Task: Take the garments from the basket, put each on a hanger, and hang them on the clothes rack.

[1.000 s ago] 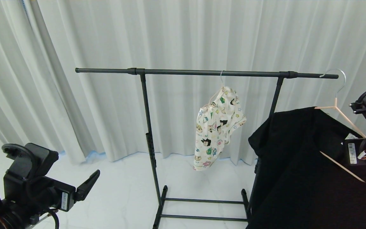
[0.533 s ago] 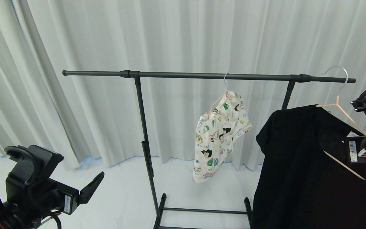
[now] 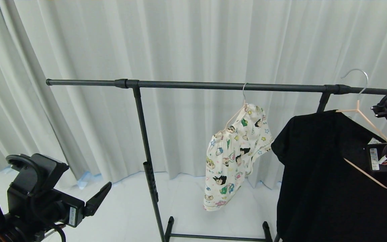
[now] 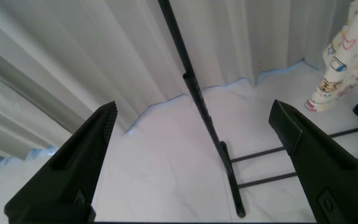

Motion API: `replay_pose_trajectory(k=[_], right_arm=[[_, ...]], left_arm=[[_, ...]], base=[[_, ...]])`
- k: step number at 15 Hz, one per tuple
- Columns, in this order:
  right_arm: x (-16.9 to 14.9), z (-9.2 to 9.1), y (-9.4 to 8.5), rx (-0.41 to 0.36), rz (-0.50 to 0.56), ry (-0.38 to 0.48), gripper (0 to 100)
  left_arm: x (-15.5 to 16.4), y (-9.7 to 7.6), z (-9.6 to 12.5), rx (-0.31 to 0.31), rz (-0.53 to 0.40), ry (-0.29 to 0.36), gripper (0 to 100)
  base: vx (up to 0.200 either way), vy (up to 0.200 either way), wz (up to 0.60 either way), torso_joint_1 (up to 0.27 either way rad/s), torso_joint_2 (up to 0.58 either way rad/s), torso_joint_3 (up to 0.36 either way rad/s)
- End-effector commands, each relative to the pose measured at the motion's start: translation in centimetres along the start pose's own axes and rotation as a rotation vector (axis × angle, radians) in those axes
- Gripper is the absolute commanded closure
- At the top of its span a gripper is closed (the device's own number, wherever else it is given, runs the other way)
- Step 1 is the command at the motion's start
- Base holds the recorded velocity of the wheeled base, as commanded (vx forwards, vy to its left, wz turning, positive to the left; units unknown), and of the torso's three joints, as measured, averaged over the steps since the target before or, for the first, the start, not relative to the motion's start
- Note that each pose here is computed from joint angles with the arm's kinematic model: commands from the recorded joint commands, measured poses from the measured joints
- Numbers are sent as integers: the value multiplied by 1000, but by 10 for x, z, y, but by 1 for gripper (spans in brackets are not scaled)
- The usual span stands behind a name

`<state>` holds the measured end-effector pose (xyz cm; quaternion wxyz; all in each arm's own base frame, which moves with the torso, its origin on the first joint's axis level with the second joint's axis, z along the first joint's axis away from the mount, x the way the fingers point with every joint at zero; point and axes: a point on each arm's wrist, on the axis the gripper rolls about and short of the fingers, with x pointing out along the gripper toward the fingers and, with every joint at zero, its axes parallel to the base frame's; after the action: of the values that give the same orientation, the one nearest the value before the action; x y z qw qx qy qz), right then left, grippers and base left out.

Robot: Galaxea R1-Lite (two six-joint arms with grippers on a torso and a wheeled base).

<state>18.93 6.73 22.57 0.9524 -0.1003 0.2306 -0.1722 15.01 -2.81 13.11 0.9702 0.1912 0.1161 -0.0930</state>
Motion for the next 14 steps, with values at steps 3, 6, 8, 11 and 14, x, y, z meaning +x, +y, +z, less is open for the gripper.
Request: replay_pose_trajectory(k=[3,6,8,11,14], right_arm=[[1,0,1,-3,1,1,100],[1,0,1,-2,1,3,100],[2,-1,2,-7,2,6,100],[3,0,3,-8,2,7,100],[3,-1,3,-8,1,9,100]], left_arm=[[1,0,0,-1,-2,4,0],[1,0,0,-4,-4,4,0],[1,0,0,-5,-4,4,0],[1,0,0,-8,-5,3,0],[1,-1,-1,-8,-6,5,0]], base=[[67,0,0,2,1,1],[0,0,0,0,0,0],[0,0,0,0,0,0],[200,0,0,-2,2,1],[200,0,0,7,1,4]])
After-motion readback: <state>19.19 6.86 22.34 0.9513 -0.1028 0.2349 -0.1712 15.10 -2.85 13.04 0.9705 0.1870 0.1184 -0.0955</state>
